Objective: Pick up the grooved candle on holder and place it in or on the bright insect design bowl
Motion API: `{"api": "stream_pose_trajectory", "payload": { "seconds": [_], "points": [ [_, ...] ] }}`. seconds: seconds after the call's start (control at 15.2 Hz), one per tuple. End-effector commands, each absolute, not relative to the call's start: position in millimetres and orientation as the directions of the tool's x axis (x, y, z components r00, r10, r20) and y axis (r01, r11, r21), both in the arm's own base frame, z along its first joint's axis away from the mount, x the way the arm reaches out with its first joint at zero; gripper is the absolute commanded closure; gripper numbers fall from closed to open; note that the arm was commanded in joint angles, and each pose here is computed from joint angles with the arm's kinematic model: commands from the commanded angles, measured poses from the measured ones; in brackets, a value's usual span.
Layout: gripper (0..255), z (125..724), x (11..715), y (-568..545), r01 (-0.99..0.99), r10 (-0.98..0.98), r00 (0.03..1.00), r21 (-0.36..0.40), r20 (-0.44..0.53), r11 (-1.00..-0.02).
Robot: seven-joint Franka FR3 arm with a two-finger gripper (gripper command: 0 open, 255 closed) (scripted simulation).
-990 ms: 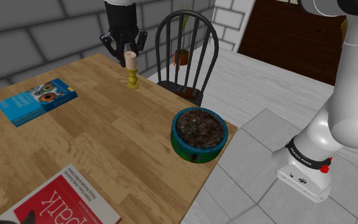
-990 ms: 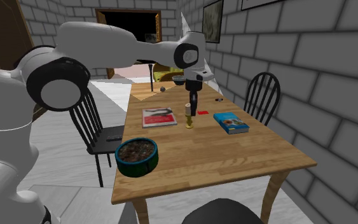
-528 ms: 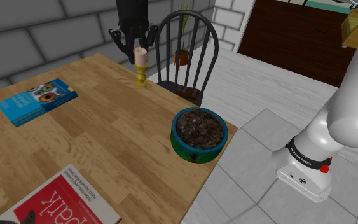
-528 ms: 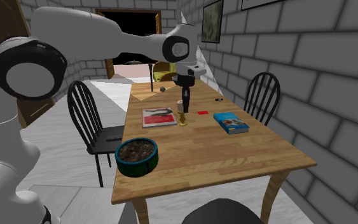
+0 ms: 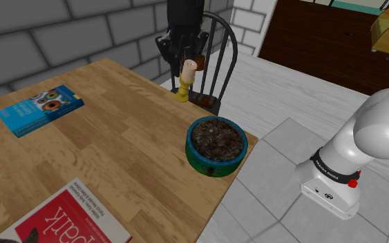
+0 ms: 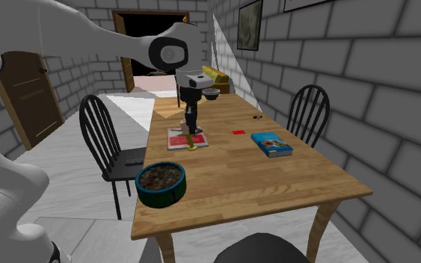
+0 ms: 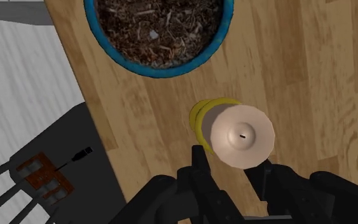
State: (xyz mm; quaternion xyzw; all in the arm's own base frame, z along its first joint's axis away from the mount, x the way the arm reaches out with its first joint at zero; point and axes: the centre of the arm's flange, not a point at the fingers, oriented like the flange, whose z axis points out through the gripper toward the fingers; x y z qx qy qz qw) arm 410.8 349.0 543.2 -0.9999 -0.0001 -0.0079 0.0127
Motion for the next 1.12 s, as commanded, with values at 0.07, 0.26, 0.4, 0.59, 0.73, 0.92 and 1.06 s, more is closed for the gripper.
{"api": "stream_pose_trajectory", "payload": {
  "seconds": [0.07, 0.26, 0.4, 0.59, 0.73, 0.92, 1.06],
  "points": [
    [255, 546, 376, 335, -0.001, -0.001, 1.0, -0.027, 0.016, -1.0],
    [255, 551, 340, 319, -0.001, -0.001, 1.0, -0.027, 0.016, -1.0],
    [255, 553, 316, 308, -0.001, -0.001, 1.0, -0.027, 0.016, -1.0],
    [255, 550, 298, 300, -0.001, -0.001, 1.0, -0.027, 0.016, -1.0],
    [255, 540, 298, 300, -0.001, -0.001, 1.0, -0.027, 0.016, -1.0],
    [255, 524, 298, 300, -0.001, -0.001, 1.0, -0.027, 0.016, -1.0],
    [255, 513, 298, 300, -0.001, -0.001, 1.0, -0.027, 0.016, -1.0]
  ]
}}
